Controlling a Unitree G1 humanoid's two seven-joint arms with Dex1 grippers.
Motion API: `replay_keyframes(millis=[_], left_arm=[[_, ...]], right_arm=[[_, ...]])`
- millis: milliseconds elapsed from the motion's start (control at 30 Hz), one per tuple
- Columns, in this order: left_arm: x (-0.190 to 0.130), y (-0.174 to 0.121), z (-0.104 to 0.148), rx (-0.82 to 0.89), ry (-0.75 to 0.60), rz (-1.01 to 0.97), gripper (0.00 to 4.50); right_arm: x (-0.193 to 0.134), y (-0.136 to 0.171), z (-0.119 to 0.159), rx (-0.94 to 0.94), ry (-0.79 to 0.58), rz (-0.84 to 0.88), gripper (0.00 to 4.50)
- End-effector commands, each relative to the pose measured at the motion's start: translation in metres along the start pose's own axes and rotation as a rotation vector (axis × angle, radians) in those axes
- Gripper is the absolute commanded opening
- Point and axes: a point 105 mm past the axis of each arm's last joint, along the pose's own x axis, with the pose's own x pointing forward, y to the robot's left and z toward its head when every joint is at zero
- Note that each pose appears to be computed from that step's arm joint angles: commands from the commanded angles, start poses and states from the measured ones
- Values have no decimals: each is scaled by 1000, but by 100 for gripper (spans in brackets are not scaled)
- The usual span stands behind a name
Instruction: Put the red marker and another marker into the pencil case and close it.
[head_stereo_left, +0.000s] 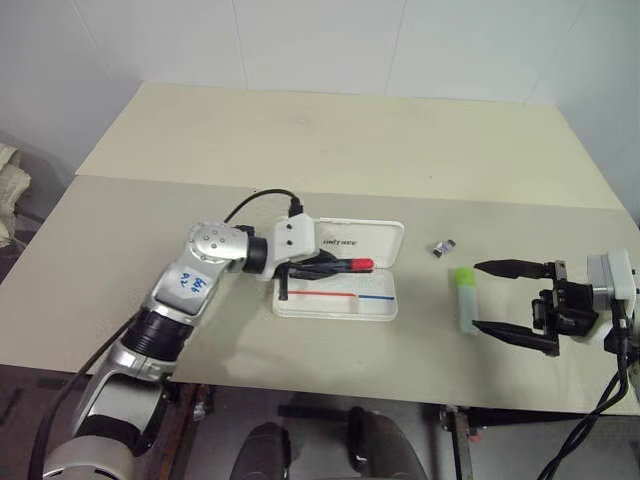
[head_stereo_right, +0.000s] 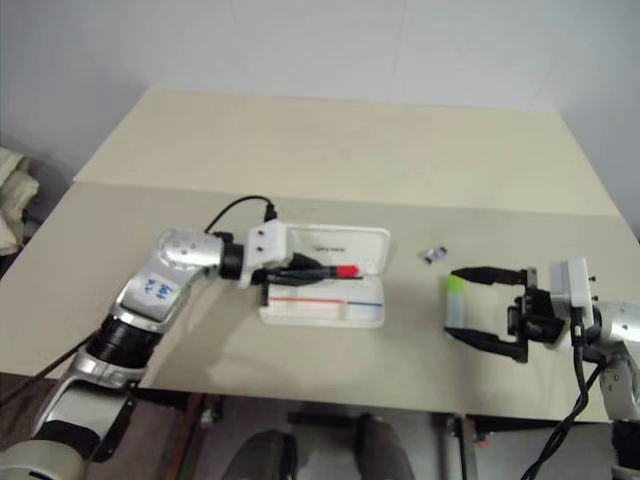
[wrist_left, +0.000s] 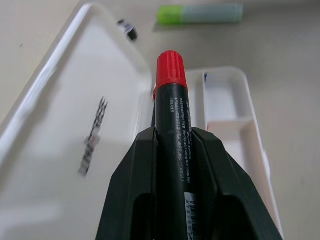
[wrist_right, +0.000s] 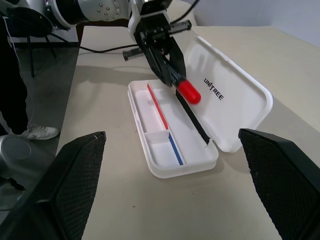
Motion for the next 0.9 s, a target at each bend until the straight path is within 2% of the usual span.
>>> replay_keyframes(millis=[33,300,367,433,700,900], left_arm=[[3,3,13,63,-11,7,62],[12,5,9,93,21,29,62],[14,3,9,97,18,24,135],[15,1,11,98,10,16,187],[14,-6,19,99,-10,3,446],[10,-13,31,95,-49,-8,446]], right_arm=[[2,1,7,-24,-13,-10,450],[3,3,7,-17,-15,-25,450],[3,4,7,-16,-17,-27,450],[4,3,8,-15,-17,-29,450],[5,2,8,-13,-19,-34,450],[7,1,7,-8,-21,-36,450]])
